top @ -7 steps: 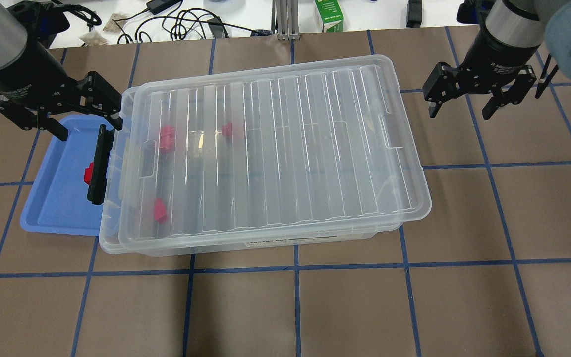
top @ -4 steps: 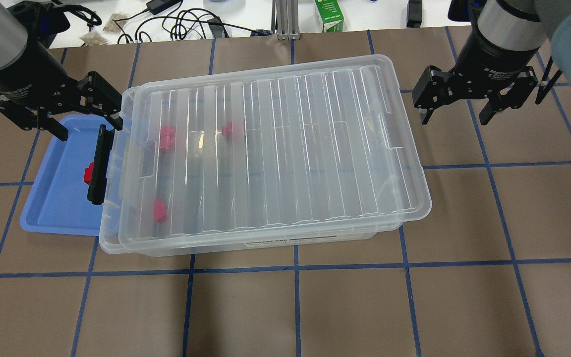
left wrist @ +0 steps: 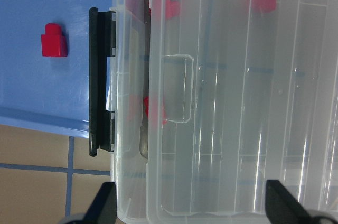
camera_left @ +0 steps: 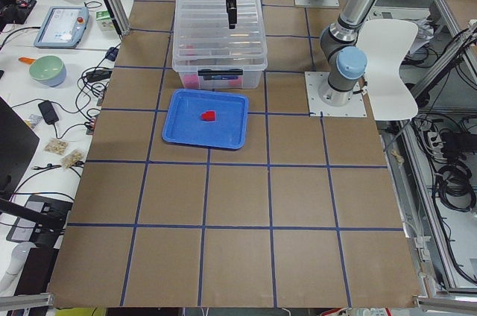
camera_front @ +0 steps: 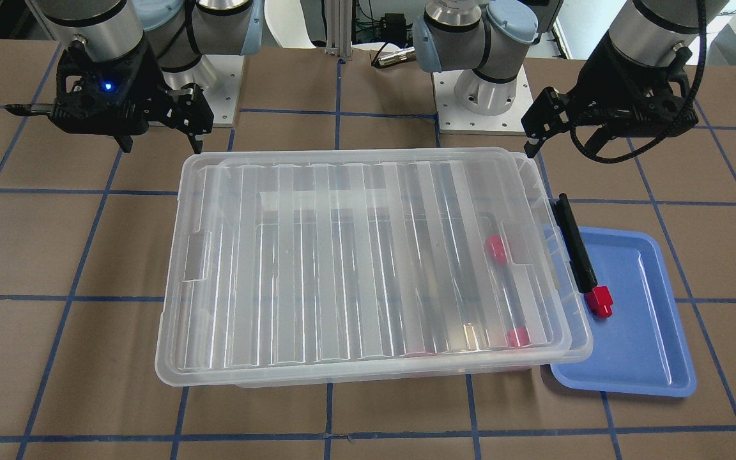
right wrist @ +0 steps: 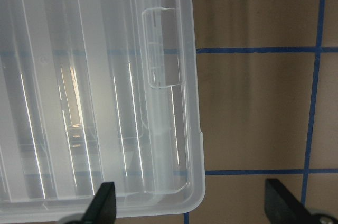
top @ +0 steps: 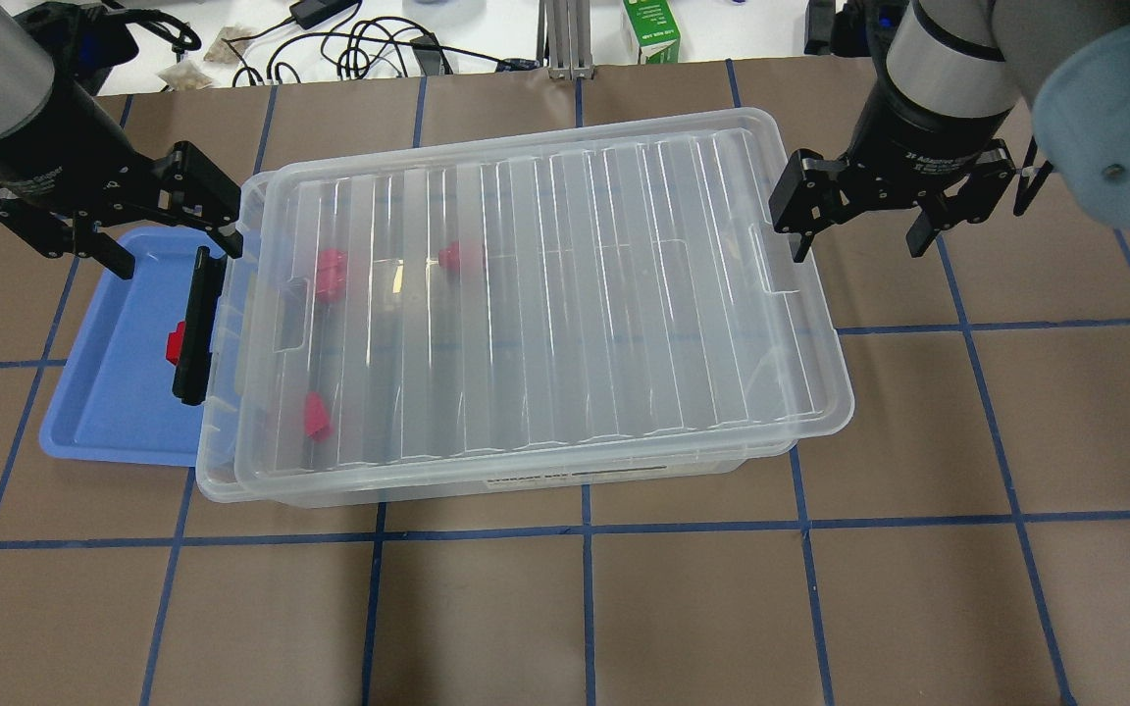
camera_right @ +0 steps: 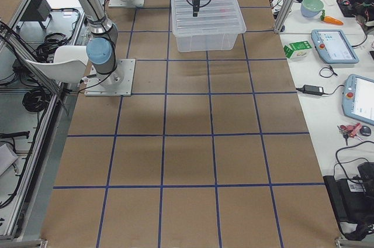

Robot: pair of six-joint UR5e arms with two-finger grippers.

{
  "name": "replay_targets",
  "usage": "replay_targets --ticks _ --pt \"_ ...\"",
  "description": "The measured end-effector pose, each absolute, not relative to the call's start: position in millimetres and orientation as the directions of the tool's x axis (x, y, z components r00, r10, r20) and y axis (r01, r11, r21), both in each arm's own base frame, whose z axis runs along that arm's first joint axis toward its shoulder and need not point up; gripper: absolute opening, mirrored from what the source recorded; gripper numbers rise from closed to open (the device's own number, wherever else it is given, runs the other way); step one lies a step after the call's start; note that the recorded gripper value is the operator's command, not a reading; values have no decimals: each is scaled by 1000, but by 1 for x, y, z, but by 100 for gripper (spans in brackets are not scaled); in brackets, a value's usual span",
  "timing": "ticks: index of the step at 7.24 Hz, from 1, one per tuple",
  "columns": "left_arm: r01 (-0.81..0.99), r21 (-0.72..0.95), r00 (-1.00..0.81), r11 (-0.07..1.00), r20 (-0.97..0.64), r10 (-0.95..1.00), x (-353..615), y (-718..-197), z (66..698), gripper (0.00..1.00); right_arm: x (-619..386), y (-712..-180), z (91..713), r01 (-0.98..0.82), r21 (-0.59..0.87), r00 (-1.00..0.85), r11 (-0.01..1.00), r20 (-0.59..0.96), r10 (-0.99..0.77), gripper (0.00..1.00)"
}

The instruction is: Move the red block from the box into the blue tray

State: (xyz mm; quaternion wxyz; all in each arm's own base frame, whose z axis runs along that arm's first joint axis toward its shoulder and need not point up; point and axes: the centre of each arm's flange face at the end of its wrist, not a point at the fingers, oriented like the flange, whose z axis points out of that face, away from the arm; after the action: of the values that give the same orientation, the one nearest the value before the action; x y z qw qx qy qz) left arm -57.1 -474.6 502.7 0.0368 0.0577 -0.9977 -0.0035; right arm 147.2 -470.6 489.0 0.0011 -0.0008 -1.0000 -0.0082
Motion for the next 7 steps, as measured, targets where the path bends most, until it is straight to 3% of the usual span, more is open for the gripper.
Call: replay_targets --ticks 7 --pt "-115 32 -990 993 73 -117 -93 -470 499 100 123 -474 493 44 20 -999 999 12 44 100"
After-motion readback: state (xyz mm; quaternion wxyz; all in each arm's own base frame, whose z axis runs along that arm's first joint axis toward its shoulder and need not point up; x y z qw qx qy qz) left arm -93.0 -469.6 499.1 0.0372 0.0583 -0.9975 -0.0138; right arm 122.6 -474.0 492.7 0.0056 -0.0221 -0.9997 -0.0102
